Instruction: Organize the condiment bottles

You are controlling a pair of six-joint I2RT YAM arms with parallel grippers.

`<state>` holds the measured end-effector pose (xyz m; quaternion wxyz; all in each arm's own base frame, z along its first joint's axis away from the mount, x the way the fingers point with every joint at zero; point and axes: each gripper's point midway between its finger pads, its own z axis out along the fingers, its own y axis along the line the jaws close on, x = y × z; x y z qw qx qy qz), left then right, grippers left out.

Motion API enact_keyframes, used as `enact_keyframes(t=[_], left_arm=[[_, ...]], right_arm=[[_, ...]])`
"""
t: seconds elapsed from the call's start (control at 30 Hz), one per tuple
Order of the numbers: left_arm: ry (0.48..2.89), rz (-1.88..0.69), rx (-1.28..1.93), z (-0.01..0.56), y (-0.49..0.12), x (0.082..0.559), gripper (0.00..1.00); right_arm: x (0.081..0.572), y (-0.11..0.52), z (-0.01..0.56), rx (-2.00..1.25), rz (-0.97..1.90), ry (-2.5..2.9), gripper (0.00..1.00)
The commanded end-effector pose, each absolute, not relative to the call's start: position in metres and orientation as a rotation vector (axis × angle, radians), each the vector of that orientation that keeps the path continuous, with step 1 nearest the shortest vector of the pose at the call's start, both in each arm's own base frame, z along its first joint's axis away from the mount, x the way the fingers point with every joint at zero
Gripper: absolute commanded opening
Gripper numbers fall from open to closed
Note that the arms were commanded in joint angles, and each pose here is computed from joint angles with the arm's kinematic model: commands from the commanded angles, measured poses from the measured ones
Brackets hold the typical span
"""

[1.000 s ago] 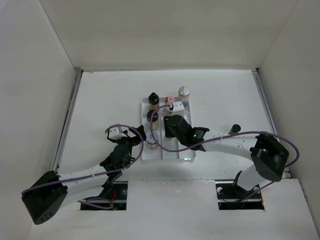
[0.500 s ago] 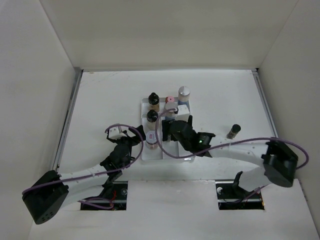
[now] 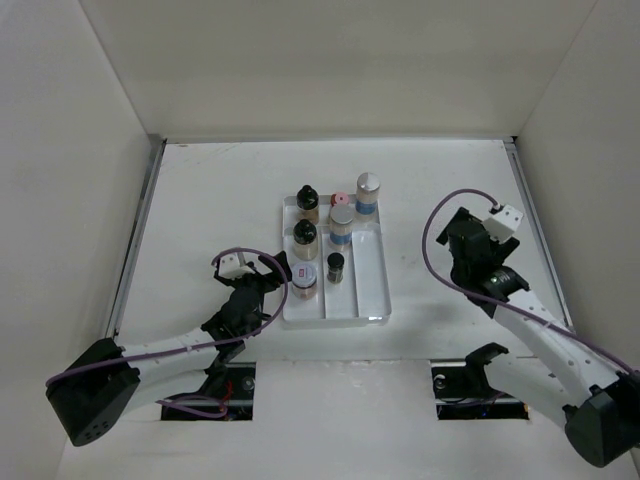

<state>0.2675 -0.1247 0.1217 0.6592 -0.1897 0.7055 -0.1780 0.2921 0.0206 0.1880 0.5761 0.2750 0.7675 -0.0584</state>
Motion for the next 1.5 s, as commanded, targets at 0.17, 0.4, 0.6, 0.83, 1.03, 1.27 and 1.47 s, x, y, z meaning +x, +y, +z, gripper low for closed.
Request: enact_keyframes(t=[0.17, 0.4, 0.6, 0.83, 1.03, 1.27, 1.47], left_arm=[[1.559, -0.454, -0.450, 0.135, -0.130, 0.270, 0.99], [1.564, -0.450, -0.448, 0.134, -0.131, 0.270, 0.99], [1.564, -0.449, -0.449, 0.133, -0.130, 0.271, 0.99], [1.569, -0.441, -0.449, 0.132, -0.130, 0.271, 0.99], [1.576, -0.433, -0.444, 0.130, -0.131, 0.273, 0.99], [1.554, -0.422, -0.469, 0.134, -0.123, 0.272, 0.99], [1.528, -0.426, -0.495, 0.137, -0.115, 0.271, 0.99]], right_arm=[[0.285, -0.004, 0.122, 0.654, -0.297, 1.987, 1.00], [0.293, -0.011, 0.102, 0.706, -0.305, 1.986, 0.89], [0.309, -0.014, 0.104, 0.703, -0.301, 1.940, 0.52], [0.315, 0.041, 0.161, 0.527, -0.152, 1.841, 0.33], [0.327, 0.137, 0.210, 0.337, 0.121, 1.811, 0.34], [0.361, 0.232, 0.219, 0.130, 0.260, 1.817, 0.35], [0.374, 0.254, 0.188, 0.079, 0.227, 1.869, 0.35]])
